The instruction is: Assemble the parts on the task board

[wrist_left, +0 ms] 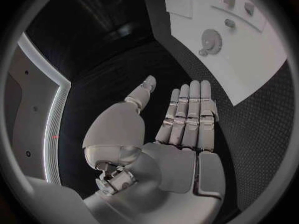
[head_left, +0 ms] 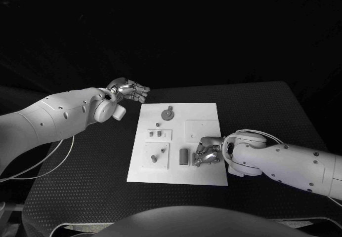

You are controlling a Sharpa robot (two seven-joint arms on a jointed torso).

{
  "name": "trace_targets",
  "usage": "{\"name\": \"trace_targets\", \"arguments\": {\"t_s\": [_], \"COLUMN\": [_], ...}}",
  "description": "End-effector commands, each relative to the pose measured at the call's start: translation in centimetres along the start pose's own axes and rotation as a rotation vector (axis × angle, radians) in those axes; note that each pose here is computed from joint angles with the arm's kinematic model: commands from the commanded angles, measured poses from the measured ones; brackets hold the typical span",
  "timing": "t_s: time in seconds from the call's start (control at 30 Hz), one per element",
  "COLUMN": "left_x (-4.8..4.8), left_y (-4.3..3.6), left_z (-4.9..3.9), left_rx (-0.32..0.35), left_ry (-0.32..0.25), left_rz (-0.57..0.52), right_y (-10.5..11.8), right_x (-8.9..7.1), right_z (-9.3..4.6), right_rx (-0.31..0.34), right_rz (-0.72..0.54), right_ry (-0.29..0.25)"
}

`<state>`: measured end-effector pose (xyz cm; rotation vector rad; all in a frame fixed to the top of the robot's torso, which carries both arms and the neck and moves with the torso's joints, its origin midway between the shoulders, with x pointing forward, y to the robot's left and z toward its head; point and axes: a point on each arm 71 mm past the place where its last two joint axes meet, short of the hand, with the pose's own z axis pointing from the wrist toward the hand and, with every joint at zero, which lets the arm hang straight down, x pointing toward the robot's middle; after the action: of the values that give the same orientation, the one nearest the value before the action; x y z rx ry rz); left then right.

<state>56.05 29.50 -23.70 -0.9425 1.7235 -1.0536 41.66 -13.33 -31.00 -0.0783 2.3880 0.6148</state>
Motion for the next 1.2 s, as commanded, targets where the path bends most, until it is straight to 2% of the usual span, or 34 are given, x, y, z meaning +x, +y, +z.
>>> {"name": "trace_targets", "arguments": {"t_s": [0.03, 0.27, 1.2], "left_x": [0.16, 0.17, 0.15], "left_y": [-0.14, -0.14, -0.13], "left_z": [0.03, 0.03, -0.04], "left_rx": [0.008, 0.008, 0.007], "left_ry": [0.015, 0.015, 0.015], "left_rz": [0.0, 0.0, 0.001], "right_y": [0.03, 0.04, -0.25], "right_x": [0.13, 0.19, 0.06], "right_z": [-0.06, 0.13, 0.79], "right_rx": [-0.01, -0.007, 0.023], "right_rz": [0.005, -0.003, -0.075], "right_ry": [0.012, 0.028, 0.038]}}
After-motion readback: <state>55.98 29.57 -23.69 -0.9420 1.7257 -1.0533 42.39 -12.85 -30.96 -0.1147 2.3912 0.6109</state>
